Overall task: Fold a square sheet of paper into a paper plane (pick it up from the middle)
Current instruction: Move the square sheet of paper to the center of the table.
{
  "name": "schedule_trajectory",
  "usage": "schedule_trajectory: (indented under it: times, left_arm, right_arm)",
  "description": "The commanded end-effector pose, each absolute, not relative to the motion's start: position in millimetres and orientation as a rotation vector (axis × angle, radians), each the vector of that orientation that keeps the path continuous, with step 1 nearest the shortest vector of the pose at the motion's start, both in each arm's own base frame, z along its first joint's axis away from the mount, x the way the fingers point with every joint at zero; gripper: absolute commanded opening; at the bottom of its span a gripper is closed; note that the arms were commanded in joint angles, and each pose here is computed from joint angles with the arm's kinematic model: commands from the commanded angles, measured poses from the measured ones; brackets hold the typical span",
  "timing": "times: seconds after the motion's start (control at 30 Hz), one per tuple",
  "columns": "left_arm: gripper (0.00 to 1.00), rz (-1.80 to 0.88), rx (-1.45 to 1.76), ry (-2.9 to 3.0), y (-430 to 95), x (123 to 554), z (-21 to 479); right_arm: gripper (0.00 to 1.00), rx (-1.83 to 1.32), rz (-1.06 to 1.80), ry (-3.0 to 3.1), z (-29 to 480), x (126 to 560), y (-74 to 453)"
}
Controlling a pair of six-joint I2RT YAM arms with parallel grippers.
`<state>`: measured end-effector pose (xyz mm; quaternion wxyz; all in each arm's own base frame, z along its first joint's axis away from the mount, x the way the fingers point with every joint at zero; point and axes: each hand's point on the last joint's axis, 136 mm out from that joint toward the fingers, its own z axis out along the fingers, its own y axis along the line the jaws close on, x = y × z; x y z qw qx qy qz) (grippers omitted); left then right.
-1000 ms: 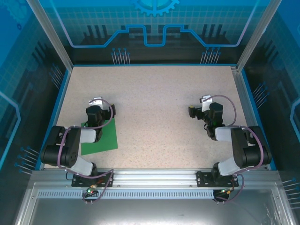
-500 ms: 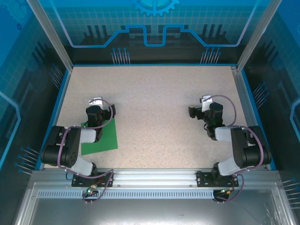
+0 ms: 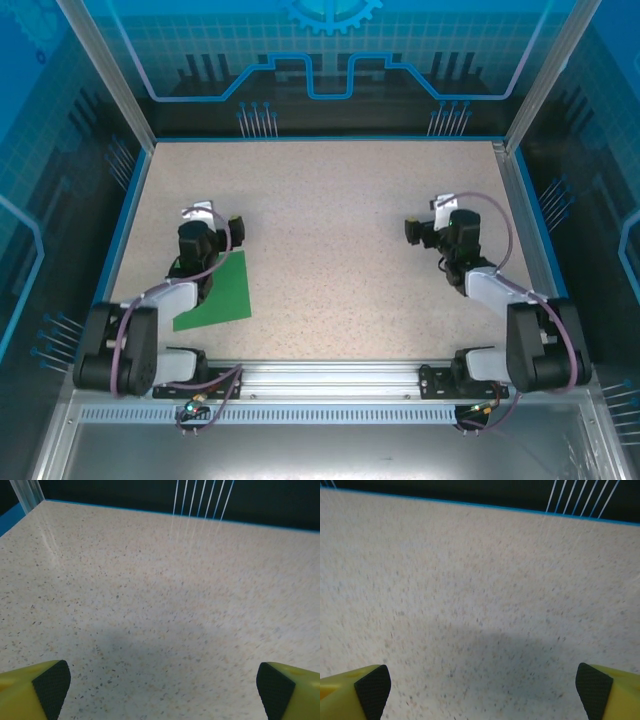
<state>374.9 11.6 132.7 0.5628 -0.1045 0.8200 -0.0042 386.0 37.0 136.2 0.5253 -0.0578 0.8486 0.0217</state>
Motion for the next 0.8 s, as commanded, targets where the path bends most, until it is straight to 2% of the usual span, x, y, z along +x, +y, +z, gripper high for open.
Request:
schedule_trajectory:
  times: [0.0,0.07,0.1,0.17,0.3,0.37,0.47,0.67,0.77]
  left_arm:
    - [0.99,-0.099,-0.453,1.984,17.6,359.1,148.1]
    - [0.99,-0.118,-0.829,1.993,37.3,336.6,145.6]
    - [0.99,-0.195,-0.892,2.016,31.9,333.0,146.9]
    - [0.99,-0.439,-0.662,2.143,-13.2,339.4,155.2]
    - [0.99,-0.75,-0.649,2.334,-61.9,330.5,139.9]
    - [0.99,-0.746,-0.691,2.432,-69.4,322.4,124.1]
    - [0.99,-0.605,-0.825,2.539,-60.6,304.5,96.9]
    - [0.99,-0.369,-0.918,2.683,-49.0,275.6,63.3]
    - [0.99,-0.345,-0.972,2.67,-46.5,264.5,53.6]
  right_arm:
    - [0.99,0.018,0.128,2.194,145.3,363.6,36.1]
    - [0.99,0.076,0.24,2.274,151.5,348.2,44.9]
    - [0.99,0.183,0.253,2.304,152.5,341.7,41.4]
    - [0.99,0.341,0.357,2.392,147.2,324.6,42.9]
    - [0.99,0.315,0.632,2.36,154.1,305.2,78.1]
    - [0.99,0.266,0.706,2.304,166.3,299.3,90.7]
    - [0.99,0.251,0.718,2.314,172.9,292.6,96.3]
    - [0.99,0.186,0.715,2.42,163.0,291.2,111.9]
    - [0.99,0.163,0.721,2.452,156.3,295.1,123.2]
